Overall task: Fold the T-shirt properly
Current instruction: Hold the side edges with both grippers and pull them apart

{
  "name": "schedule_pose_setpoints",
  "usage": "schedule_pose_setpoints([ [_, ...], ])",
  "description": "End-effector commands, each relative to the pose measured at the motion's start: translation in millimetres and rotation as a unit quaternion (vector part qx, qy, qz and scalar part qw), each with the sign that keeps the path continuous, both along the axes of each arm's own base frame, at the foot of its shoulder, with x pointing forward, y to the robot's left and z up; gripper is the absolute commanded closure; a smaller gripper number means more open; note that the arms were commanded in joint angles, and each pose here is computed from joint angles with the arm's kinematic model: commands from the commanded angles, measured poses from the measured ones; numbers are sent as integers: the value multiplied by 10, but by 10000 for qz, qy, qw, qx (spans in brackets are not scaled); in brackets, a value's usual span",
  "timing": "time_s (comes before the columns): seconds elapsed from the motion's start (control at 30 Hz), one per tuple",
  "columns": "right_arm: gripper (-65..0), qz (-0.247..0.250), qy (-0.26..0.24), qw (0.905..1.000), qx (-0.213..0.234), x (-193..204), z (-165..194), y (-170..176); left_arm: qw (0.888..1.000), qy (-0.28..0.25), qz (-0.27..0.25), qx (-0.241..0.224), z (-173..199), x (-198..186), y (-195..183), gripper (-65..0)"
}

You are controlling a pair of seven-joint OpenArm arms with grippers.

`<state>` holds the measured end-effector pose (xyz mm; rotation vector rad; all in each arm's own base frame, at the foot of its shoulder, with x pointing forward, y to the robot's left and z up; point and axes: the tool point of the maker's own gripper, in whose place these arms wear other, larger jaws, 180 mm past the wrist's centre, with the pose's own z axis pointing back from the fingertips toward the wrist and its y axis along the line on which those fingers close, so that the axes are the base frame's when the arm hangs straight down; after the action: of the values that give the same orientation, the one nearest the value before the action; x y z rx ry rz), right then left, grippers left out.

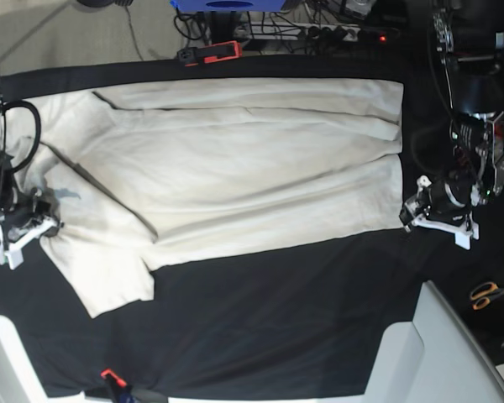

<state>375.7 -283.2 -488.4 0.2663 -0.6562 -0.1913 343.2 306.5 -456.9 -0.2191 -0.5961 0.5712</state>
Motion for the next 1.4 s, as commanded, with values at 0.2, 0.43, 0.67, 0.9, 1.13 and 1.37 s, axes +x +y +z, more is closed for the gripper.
schedule_pose_setpoints([
  [0.2,0,-55,-299,9995,-42,174,187,-102,9968,74,-292,745,64,251,59,-299],
  [0.43,0,-55,-299,9995,-42,174,187,-102,9973,28,-388,616,-5,300,-182,-299],
  [0.67,0,-59,-299,9995,-49,173,189,-111,9977,236,-56,632,-300,154,-39,-299],
  [0.9,0,-59,-299,9995,-49,173,189,-111,9983,109,-331,460,-328,201,-166,-298],
  [1.13,0,-65,-297,9995,-53,173,188,-114,9982,186,-346,450,-383,132,-179,-235],
  [1.37,0,-61,-297,9995,-46,174,186,-105,9981,254,-349,446,-433,56,-180,-51],
])
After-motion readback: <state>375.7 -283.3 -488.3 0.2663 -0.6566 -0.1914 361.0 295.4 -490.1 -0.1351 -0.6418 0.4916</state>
